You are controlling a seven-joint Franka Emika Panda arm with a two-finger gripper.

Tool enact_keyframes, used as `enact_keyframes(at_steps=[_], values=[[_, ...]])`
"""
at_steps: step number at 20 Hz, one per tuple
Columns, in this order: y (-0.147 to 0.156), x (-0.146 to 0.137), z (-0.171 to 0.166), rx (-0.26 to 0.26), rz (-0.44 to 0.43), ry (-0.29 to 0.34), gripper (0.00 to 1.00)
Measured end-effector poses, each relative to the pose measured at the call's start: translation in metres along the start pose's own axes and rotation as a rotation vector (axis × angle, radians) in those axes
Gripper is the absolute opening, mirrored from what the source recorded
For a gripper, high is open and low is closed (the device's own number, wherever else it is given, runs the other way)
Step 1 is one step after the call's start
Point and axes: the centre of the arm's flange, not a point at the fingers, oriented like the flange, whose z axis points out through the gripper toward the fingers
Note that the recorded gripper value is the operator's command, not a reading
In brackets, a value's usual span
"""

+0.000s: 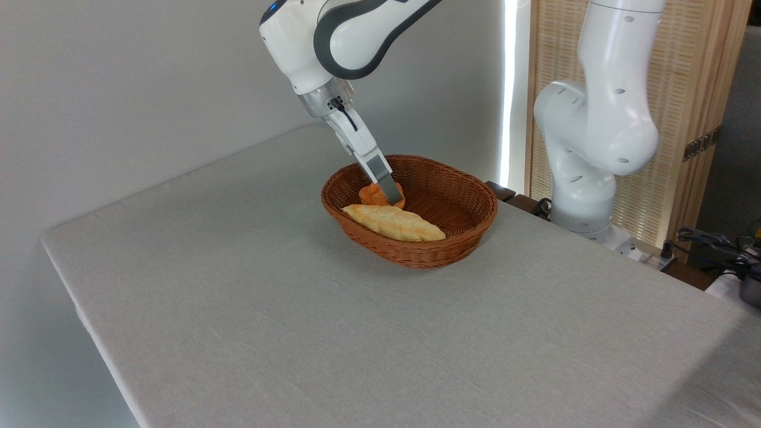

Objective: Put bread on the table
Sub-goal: 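Close the gripper on the small orange bun inside the basket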

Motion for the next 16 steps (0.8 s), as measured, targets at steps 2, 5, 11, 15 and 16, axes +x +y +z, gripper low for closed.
enact_keyframes(at_steps=[2, 5, 11, 15, 16], values=[[-0.0008, -0.0004, -0.0001, 0.000, -0.002, 0.000, 0.58], [-0.0019, -0.0008, -0.0006, 0.004, -0.003, -0.001, 0.45], [-0.0029, -0.0013, -0.0007, 0.013, 0.023, -0.006, 0.45], [-0.0028, -0.0012, -0.0010, 0.013, 0.024, -0.005, 0.45], [-0.0027, -0.0012, -0.0013, 0.014, 0.025, -0.005, 0.45]])
